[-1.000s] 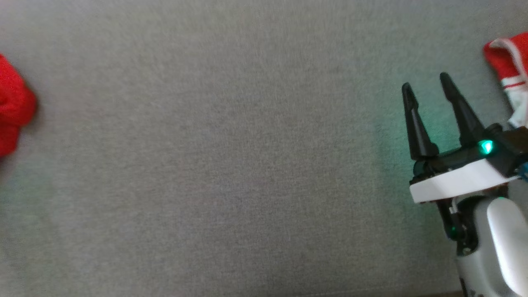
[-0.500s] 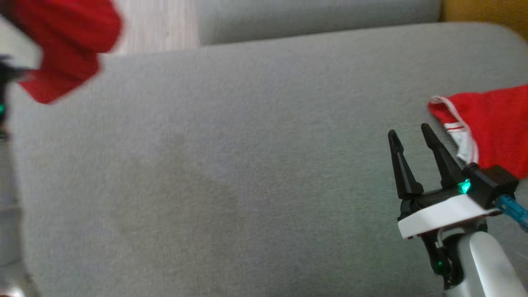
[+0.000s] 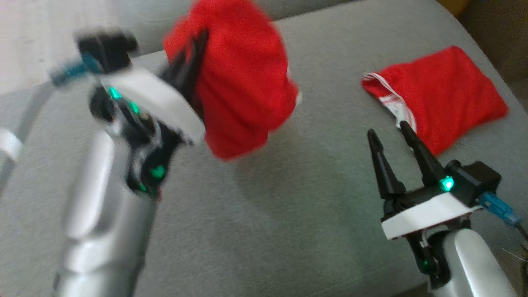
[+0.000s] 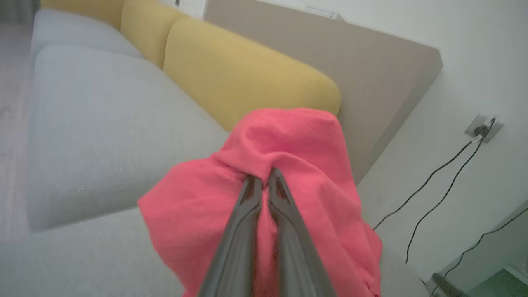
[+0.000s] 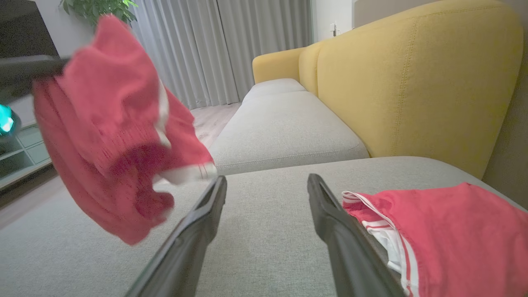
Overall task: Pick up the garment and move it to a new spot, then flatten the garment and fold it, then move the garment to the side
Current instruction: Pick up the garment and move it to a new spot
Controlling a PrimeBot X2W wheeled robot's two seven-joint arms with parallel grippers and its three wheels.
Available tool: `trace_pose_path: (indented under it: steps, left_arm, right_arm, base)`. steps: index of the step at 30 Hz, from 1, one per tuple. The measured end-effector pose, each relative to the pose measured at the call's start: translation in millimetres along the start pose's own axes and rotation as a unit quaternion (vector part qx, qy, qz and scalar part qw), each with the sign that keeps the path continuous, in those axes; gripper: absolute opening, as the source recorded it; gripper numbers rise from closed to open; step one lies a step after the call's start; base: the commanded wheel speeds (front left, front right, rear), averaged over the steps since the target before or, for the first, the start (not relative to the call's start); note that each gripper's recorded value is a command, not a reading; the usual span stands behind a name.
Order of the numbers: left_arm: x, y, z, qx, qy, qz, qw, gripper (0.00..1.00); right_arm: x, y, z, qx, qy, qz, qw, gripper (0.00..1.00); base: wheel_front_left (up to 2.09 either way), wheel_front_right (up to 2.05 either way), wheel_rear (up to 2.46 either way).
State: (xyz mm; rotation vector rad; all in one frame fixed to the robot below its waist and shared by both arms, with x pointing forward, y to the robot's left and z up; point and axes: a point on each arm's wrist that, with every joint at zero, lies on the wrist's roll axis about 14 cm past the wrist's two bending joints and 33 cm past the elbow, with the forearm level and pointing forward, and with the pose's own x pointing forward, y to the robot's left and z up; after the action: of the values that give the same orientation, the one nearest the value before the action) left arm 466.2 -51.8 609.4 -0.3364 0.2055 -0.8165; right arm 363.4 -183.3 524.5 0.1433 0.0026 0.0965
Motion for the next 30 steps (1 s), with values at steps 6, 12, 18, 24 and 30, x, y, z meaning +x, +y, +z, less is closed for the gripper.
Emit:
trace_pose_path:
  steps: [6, 12, 18, 24, 30]
  left_arm:
    - [10.4, 16.3, -96.0, -0.051, 0.067, 0.03, 0.996, 0.0]
    - [-1.2, 38.2, -163.8, -0.05, 0.112, 0.08, 0.989, 1.0]
    - [-22.8, 60.4, -125.0, -0.031, -0.009, 0.117, 0.993, 1.0]
    - [-105.3, 107.9, -93.4, 0.026, -0.102, 0.213, 0.971, 1.0]
    - [-192.0, 125.9, -99.4, 0.054, -0.112, 0.309, 0.943, 1.0]
  right_arm:
    - [-3.9, -12.2, 5.5, -0.003, -0.005, -0.02, 1.0, 1.0]
    - [-10.7, -22.0, 3.6, -0.004, -0.004, -0.037, 0.999, 1.0]
    - [-9.7, -19.0, 7.2, -0.005, -0.01, -0.028, 1.0, 1.0]
    - [-12.9, -15.6, 0.9, 0.003, 0.001, -0.023, 1.0, 1.0]
    - [-15.1, -7.4, -14.8, 0.013, 0.024, -0.011, 1.0, 1.0]
  base:
    - [0.0, 0.0, 0.0]
    - [0.0, 0.0, 0.0]
    - [0.0, 0.0, 0.0]
    - [0.0, 0.0, 0.0]
    - [0.0, 0.0, 0.0]
